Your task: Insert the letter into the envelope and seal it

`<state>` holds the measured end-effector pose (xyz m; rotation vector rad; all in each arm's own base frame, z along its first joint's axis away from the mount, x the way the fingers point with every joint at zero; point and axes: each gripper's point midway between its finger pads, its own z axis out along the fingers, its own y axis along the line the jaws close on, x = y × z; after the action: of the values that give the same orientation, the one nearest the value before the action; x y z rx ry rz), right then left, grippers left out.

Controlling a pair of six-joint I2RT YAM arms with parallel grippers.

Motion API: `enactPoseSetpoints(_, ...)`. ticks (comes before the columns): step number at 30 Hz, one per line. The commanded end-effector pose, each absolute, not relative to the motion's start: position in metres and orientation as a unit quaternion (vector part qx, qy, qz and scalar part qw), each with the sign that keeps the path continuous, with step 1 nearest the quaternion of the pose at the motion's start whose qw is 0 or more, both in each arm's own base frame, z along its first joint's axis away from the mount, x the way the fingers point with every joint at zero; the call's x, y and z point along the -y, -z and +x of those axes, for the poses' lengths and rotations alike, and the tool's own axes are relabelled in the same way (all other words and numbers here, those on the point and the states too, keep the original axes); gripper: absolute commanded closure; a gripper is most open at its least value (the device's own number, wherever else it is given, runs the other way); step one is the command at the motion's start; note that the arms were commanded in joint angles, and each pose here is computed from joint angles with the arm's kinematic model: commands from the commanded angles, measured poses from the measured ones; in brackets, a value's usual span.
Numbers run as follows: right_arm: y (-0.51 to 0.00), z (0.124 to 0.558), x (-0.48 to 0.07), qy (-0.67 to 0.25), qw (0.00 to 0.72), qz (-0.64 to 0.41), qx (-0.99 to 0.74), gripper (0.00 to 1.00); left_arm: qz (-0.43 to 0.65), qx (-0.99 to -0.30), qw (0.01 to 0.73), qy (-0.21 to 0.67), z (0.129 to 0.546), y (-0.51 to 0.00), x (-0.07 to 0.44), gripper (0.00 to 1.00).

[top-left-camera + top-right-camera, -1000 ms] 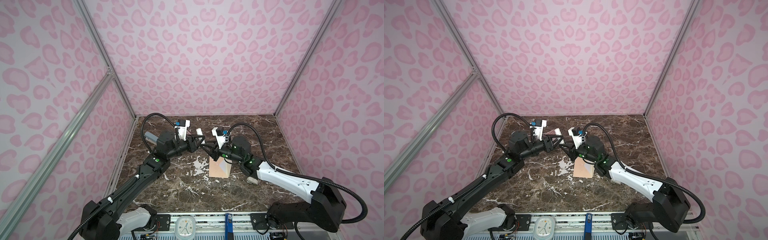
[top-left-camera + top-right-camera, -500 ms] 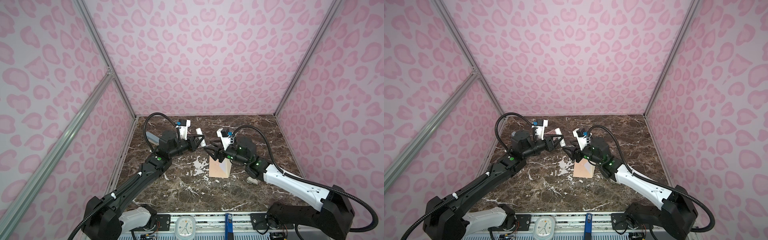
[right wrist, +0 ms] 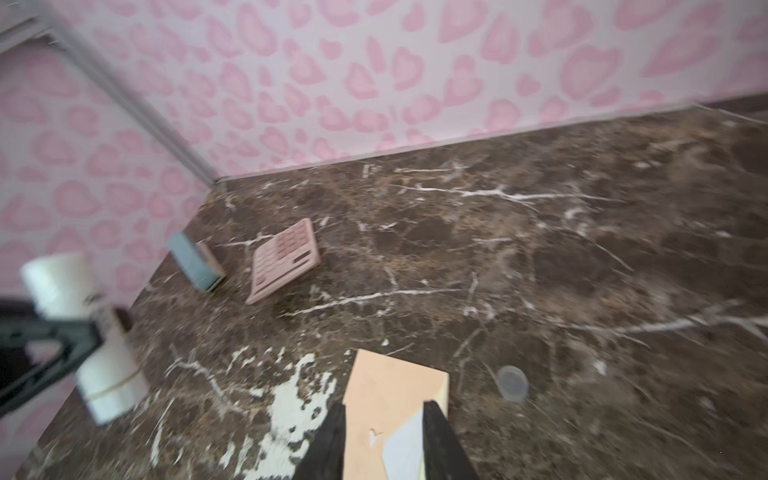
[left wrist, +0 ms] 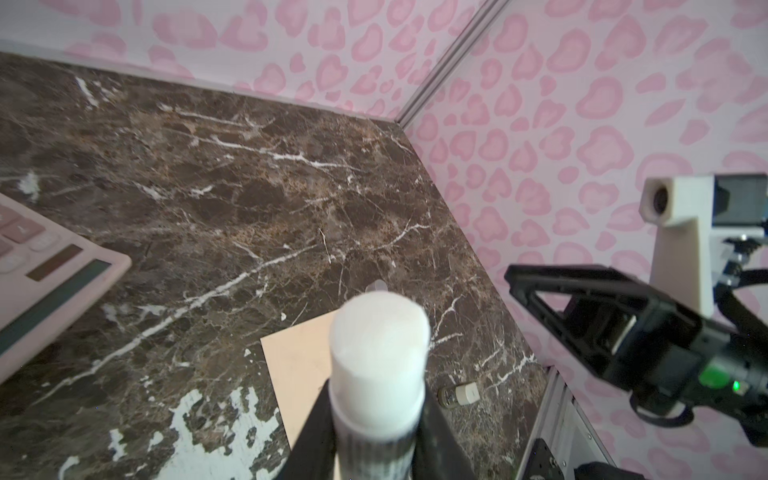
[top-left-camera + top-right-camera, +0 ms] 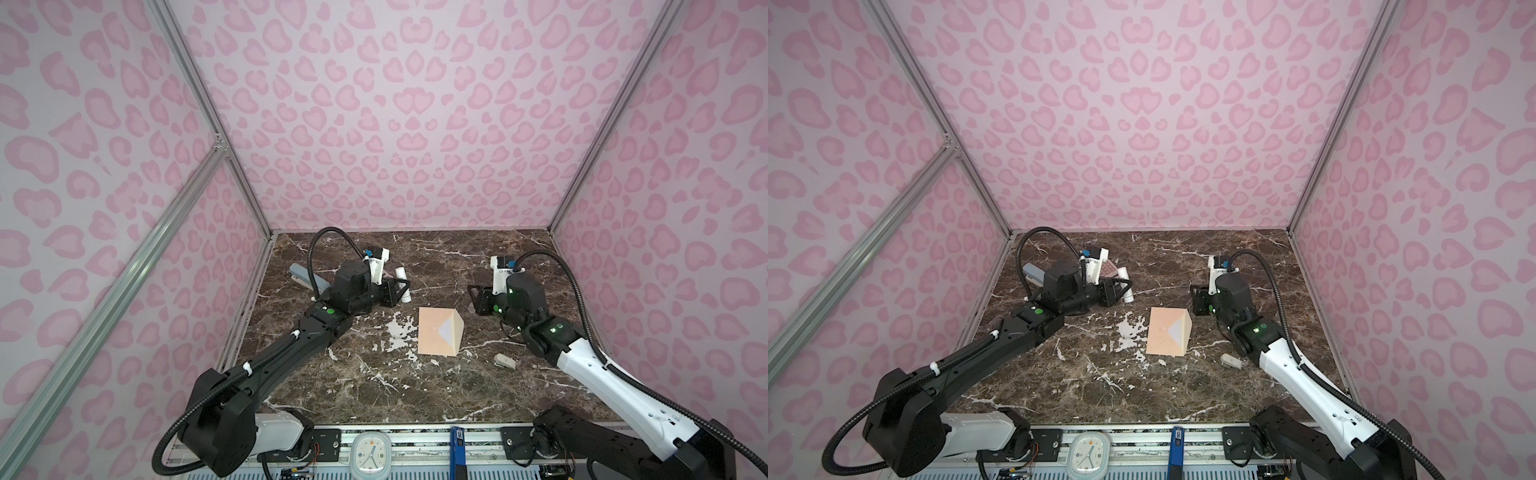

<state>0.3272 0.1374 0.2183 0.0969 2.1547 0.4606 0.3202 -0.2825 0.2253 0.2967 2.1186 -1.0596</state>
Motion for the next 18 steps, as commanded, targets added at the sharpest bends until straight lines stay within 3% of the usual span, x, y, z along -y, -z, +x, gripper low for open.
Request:
enactPoseSetpoints(1, -0.172, 0.311, -0.108, -0.14, 0.359, 0.127, -0.914, 0.78, 0.137, -0.831, 0.321, 0.433, 0.308, -0.206, 0.299, 0.95)
enactPoseSetpoints(7, -0.142, 0.305, -0.106, -0.134, 0.296, 0.156, -0.933, 0.99, 0.138, -0.849, 0.243, 0.449, 0.298, -0.161, 0.319, 0.96)
enactPoseSetpoints(18, -0.087, 0.301, -0.129, -0.143, 0.178, 0.142, -0.963, 1.0, 0.136, -0.871, 0.161, 0.444, 0.288, -0.111, 0.326, 0.96)
